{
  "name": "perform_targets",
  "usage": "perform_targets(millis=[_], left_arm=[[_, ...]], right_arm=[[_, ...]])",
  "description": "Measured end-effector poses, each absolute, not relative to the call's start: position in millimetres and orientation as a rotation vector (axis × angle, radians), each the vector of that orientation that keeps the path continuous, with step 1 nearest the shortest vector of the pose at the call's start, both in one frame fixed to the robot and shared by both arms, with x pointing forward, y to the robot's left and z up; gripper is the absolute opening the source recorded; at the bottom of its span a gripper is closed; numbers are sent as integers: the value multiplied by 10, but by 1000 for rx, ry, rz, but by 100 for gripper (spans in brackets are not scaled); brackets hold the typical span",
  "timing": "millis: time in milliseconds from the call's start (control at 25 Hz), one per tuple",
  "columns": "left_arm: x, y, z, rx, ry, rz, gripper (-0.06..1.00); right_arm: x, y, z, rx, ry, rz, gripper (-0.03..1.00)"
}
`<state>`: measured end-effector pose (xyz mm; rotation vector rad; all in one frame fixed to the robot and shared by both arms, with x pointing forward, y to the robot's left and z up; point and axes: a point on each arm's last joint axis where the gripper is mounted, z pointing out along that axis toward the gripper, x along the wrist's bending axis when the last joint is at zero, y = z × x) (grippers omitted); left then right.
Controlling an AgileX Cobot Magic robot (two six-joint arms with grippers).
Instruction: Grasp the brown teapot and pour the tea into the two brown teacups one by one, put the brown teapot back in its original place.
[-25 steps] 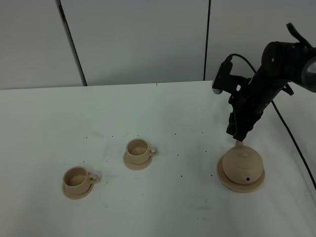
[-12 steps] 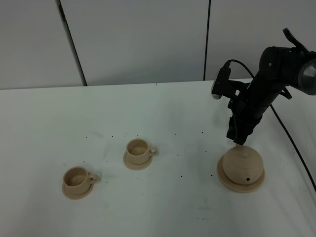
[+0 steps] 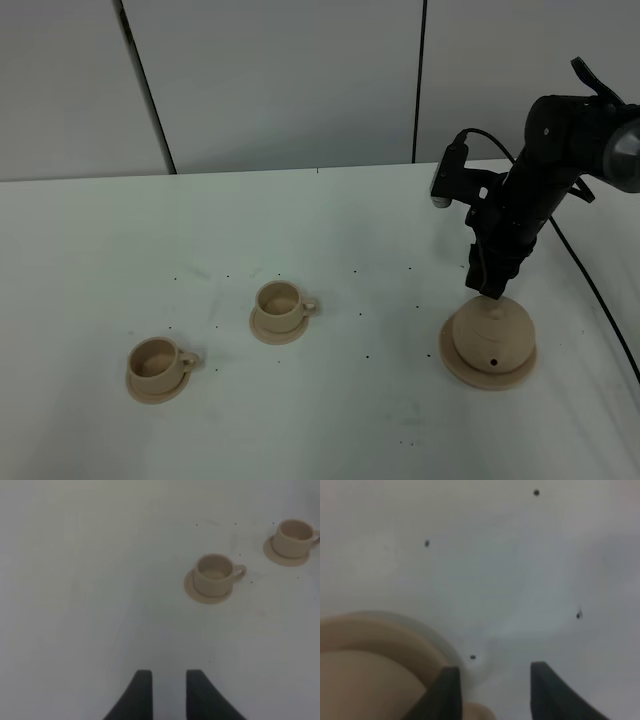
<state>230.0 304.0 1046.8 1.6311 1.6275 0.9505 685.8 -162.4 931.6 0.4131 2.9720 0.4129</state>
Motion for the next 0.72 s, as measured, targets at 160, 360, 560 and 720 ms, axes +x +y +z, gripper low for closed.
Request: perform_targets(millis=[160,360,560,720], left_arm=[[2300,3040,10468,1631,1627,950,24],[2300,3040,10468,1631,1627,950,24],[2300,3040,10468,1631,1627,950,24],[2300,3040,10468,1631,1627,950,24]], right_arm=[[6856,-1640,9311,417,2975,385,33],[6859,-1670,9307,445,2973,335,33],[6877,-1697,9339,471,2962,288,33],[6885,-1716,9365,505,2957,255,33]])
